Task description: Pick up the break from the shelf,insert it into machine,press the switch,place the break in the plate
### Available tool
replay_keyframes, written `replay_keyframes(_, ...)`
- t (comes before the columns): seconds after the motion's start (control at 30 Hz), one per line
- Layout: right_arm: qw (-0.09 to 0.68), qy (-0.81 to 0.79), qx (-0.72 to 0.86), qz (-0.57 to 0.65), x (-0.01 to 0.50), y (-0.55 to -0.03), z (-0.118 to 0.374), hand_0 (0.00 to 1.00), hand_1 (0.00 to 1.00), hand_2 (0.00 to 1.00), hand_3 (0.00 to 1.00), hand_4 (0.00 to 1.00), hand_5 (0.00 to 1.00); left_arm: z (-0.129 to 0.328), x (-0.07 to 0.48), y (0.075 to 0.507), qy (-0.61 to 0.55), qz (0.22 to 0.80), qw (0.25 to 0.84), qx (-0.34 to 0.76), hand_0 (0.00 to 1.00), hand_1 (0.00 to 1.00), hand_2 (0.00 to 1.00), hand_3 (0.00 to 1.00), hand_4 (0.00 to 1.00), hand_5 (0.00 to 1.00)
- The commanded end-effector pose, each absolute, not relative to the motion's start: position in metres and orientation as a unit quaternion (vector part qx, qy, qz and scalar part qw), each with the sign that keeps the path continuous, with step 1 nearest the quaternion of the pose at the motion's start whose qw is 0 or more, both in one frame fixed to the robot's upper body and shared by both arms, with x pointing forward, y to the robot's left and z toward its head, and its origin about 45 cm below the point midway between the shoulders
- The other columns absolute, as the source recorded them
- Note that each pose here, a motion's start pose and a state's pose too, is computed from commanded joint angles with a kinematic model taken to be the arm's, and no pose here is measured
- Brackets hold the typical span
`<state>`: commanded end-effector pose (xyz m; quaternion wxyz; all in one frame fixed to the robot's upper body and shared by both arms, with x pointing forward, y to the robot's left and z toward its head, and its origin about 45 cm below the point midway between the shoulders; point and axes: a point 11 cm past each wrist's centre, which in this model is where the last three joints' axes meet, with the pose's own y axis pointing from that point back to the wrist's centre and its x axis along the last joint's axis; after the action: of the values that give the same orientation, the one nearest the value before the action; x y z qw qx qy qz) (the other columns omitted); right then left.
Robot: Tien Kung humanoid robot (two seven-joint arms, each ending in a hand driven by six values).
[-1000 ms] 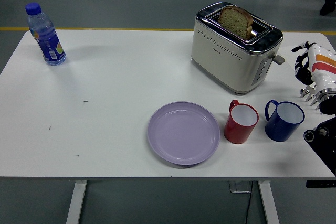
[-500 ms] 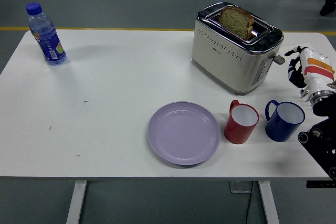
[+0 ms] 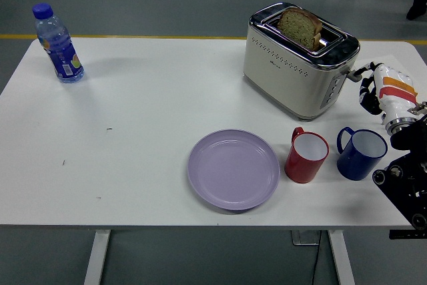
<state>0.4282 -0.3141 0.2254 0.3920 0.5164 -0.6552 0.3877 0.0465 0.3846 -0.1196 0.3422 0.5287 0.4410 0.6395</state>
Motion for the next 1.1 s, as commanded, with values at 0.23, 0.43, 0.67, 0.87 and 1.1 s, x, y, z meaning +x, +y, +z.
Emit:
replay_keyframes(0.23, 0.399, -0.654, 0.517, 0.382, 0.428, -0.315, 0.218, 0.299, 0.274, 0.369, 0.579, 0.286, 0.002, -0.119, 0.047, 0.385, 0.44, 0.64, 0.343, 0.528, 0.676, 0.648, 0.7, 0.653, 0.47, 0.941)
replay_keyframes(0.43, 0.407, -0.655, 0.515, 0.374, 0.428, -0.319, 0.213, 0.298, 0.273, 0.369, 0.579, 0.286, 0.002, -0.119, 0.048, 0.385, 0.441, 0.641, 0.343, 0.527, 0.676, 0.648, 0.7, 0.653, 0.47, 0.942)
replay_keyframes(0.67, 0.409, -0.654, 0.517, 0.371, 0.428, -0.318, 0.21, 0.298, 0.273, 0.368, 0.578, 0.286, 0.002, -0.119, 0.048, 0.385, 0.44, 0.641, 0.343, 0.527, 0.676, 0.648, 0.7, 0.653, 0.471, 0.942)
replay_keyframes(0.87, 0.412, -0.651, 0.52, 0.369, 0.429, -0.314, 0.205, 0.298, 0.271, 0.366, 0.576, 0.287, 0.002, -0.119, 0.049, 0.384, 0.441, 0.641, 0.343, 0.527, 0.676, 0.648, 0.7, 0.654, 0.472, 0.942)
replay_keyframes(1.1, 0.416, -0.651, 0.519, 0.366, 0.43, -0.315, 0.204, 0.297, 0.271, 0.366, 0.576, 0.287, 0.002, -0.119, 0.049, 0.384, 0.441, 0.641, 0.343, 0.526, 0.676, 0.648, 0.7, 0.654, 0.473, 0.943)
